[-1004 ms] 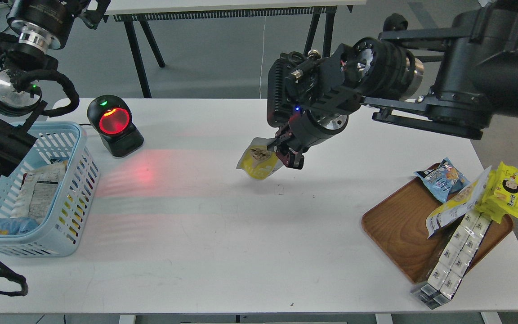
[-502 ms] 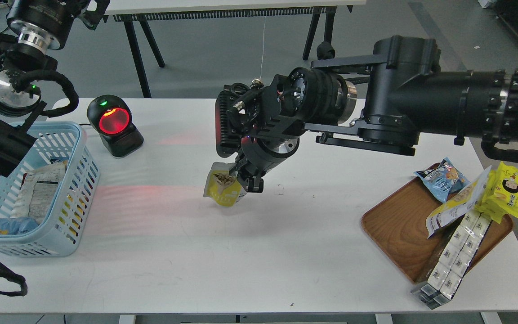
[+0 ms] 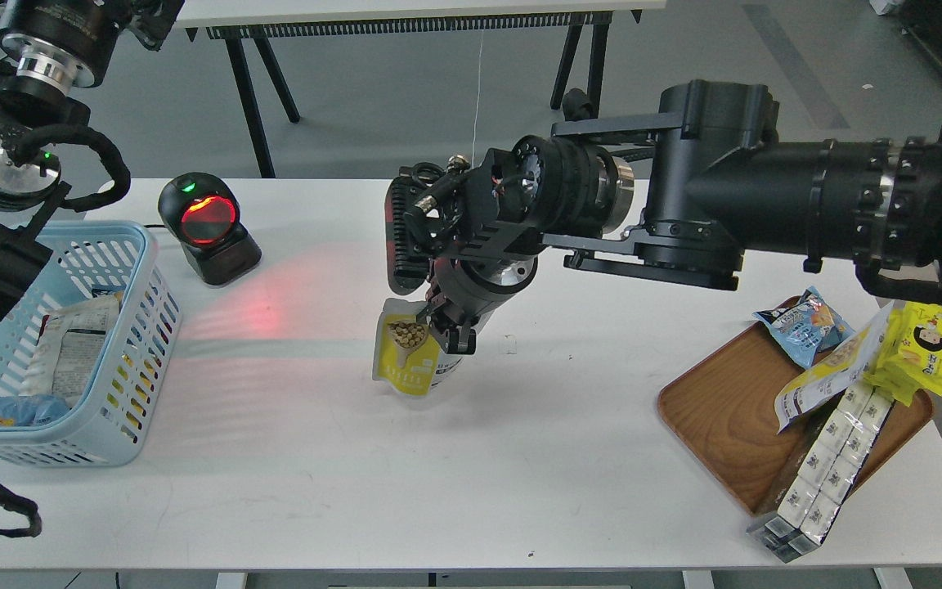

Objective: Scan snack and place in basket
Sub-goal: 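Carry the yellow pouch toward the scanner and lower it to the table, then release the pouch upright on the table and raise the right arm away, then reach the left gripper to the standing yellow pouch and grasp it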

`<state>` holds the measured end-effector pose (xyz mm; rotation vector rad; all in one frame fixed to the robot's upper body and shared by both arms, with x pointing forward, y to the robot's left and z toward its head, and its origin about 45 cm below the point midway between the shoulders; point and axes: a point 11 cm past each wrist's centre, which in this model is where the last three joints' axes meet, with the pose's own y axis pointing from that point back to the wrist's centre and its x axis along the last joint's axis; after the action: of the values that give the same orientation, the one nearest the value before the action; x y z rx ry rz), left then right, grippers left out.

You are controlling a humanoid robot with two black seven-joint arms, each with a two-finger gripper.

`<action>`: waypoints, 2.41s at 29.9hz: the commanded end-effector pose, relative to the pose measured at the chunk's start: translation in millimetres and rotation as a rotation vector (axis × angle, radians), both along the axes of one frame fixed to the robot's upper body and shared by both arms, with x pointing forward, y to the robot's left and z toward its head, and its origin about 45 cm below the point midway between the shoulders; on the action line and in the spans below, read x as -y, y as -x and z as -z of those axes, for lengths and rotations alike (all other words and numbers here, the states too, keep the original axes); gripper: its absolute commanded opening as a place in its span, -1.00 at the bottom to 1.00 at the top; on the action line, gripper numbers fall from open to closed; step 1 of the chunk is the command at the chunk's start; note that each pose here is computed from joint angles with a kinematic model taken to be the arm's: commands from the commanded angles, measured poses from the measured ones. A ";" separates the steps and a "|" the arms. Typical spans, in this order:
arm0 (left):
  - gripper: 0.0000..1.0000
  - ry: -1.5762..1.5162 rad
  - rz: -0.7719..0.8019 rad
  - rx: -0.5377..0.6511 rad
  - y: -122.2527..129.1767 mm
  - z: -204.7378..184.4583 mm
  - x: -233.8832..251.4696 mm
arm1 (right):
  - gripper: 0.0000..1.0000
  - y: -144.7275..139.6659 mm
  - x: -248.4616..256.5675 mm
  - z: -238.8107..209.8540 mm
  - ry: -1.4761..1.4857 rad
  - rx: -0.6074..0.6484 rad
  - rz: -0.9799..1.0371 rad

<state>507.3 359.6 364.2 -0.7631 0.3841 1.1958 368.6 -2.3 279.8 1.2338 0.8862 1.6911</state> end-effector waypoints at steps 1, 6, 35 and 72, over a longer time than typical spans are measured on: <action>1.00 0.000 -0.001 -0.002 0.3 1.3 -0.5 | -0.99 -0.7 1.7 2.5 0.003 -0.003 0.006; 1.00 -0.001 -0.003 -0.005 0.8 2.6 -1.7 | -0.98 -0.4 2.4 4.0 0.005 -0.006 0.006; 1.00 -0.030 -0.008 0.027 1.7 -21.6 -13.2 | 0.86 -10.3 31.9 -67.6 -0.290 -0.129 0.167; 0.95 -1.821 0.471 0.816 116.4 -63.5 203.3 | 0.98 -86.7 380.0 -97.6 -2.077 -0.943 1.339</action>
<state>412.2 176.5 434.5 0.4211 -0.9254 0.4262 453.7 -366.2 382.3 2.7552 -1.5383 0.3170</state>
